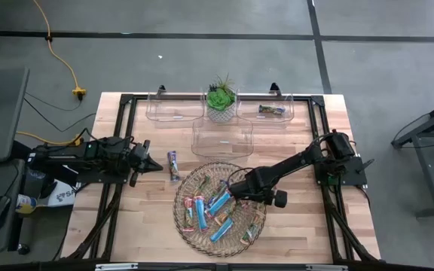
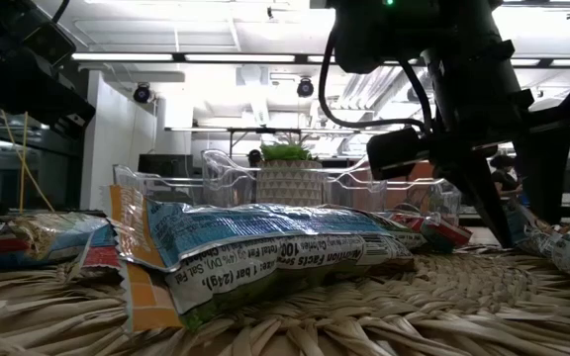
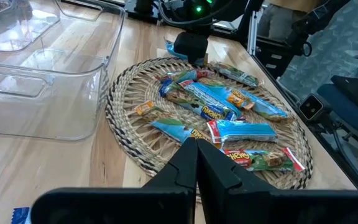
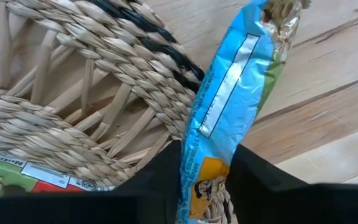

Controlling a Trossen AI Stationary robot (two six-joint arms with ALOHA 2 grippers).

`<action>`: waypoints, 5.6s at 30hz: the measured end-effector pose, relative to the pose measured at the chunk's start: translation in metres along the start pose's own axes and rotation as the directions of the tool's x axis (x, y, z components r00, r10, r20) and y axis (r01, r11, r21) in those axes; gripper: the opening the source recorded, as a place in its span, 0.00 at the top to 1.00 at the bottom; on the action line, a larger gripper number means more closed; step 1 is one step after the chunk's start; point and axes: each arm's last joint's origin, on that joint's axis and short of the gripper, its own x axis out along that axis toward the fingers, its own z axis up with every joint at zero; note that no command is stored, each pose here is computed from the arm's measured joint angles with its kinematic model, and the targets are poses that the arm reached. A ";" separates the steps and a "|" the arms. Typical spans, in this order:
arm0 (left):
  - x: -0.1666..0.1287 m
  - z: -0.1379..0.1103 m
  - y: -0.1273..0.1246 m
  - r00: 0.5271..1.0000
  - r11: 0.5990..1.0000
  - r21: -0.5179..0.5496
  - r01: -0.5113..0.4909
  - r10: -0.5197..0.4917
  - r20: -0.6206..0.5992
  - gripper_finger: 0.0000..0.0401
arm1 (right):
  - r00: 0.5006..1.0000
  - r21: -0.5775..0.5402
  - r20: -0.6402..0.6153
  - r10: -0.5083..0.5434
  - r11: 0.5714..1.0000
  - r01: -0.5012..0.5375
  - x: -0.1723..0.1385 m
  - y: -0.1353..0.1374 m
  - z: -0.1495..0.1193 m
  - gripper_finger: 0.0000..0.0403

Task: Pick and place Granola Bars by type
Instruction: Put the yellow granola bar into the top left transparent bin

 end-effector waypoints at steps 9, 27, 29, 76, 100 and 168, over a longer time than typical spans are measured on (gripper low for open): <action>0.000 0.000 0.000 1.000 1.000 0.000 0.000 0.000 0.000 1.00 | 1.000 -0.022 -0.016 0.024 0.999 -0.024 0.000 0.002 -0.002 0.85; 0.000 0.000 0.000 1.000 1.000 0.000 0.001 -0.001 0.000 1.00 | 0.997 -0.073 0.023 0.076 0.995 -0.074 -0.027 0.008 -0.011 0.90; 0.000 0.000 0.000 1.000 1.000 0.000 0.001 -0.001 0.000 1.00 | 0.996 -0.076 0.030 0.079 0.994 -0.077 -0.030 0.009 -0.012 0.91; 0.000 0.000 0.000 1.000 1.000 0.000 0.000 0.000 0.000 1.00 | 0.626 -0.641 0.414 0.661 0.700 -0.316 -0.213 0.053 0.019 0.91; 0.000 0.000 0.000 1.000 1.000 0.000 0.001 -0.001 0.000 1.00 | 0.083 -0.954 0.179 0.980 0.193 -0.229 -0.292 0.139 0.162 0.93; 0.000 0.000 0.000 1.000 1.000 0.000 0.003 -0.003 -0.001 1.00 | 0.465 -0.879 0.201 0.862 -0.051 0.474 -0.152 0.228 0.206 0.92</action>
